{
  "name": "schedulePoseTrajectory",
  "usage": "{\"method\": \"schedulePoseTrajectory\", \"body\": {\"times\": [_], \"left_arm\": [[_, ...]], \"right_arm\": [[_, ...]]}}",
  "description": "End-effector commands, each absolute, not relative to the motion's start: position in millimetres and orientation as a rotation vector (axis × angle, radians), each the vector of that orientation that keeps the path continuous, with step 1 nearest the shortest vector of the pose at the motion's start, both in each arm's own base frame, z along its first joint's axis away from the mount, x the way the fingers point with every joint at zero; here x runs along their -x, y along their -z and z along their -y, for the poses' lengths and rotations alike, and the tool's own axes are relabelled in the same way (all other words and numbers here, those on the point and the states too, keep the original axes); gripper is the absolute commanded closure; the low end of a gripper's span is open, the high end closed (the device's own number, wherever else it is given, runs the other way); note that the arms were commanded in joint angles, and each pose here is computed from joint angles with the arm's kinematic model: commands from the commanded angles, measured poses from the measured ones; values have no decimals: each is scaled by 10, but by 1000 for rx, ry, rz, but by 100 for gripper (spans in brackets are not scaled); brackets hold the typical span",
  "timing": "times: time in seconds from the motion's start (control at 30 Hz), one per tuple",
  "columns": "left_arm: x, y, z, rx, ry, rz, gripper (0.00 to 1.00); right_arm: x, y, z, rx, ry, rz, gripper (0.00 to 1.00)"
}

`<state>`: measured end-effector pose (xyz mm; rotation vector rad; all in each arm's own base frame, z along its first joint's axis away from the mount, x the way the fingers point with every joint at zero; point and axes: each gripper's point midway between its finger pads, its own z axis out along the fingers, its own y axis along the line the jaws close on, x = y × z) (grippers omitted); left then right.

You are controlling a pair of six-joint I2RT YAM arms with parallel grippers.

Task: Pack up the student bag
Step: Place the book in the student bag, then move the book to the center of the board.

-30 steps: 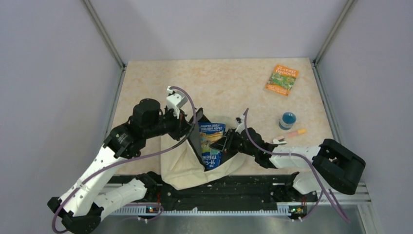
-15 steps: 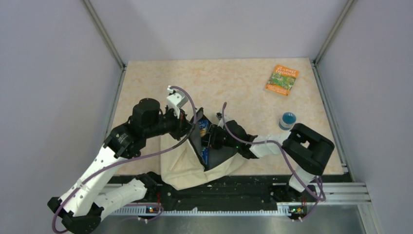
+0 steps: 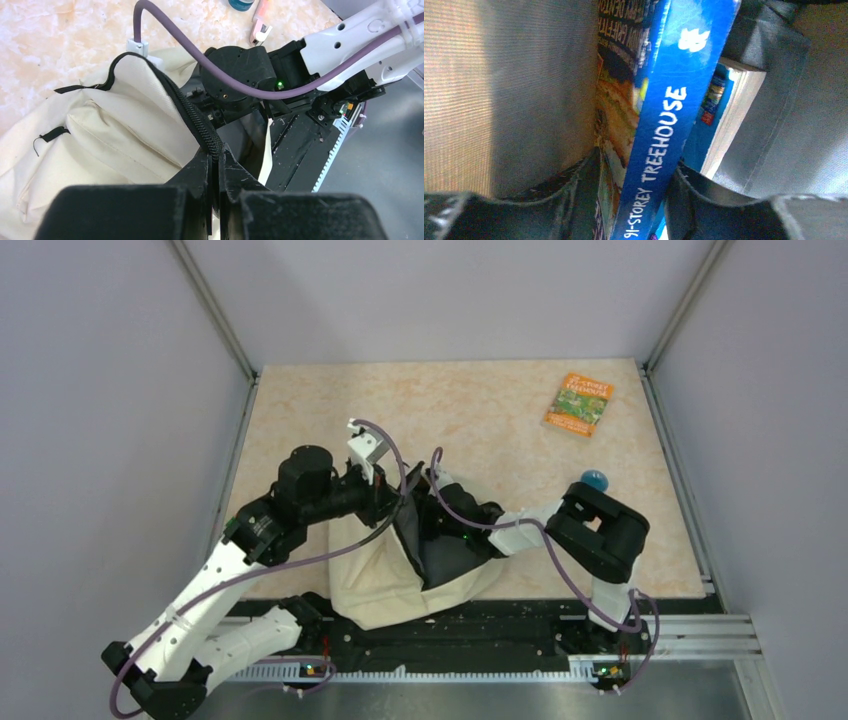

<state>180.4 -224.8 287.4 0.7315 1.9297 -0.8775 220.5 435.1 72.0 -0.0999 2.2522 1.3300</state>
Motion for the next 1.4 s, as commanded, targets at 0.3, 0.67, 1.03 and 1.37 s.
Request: {"method": "schedulePoseTrajectory", "body": {"times": [0.3,0.67,1.03,1.37], "left_arm": [[-2044,-2795,1983,-472,730,-1926,100],[-2211,-2332,1470,6,520,-2069,100],[-2127,-1473,1308,400,468,-2230,99],[-2217,-2121,1090,286,348,-2113,23]], "right_arm": [[-2426,-1002,-3770,153,-935,-2148,18],[-2426,-1438,-3193,222,-793,-2045,11],[-3013,-1862,-2126,213,-462,-2072,1],[-3936,-1637,-809,-226,-304,-2157,1]]}}
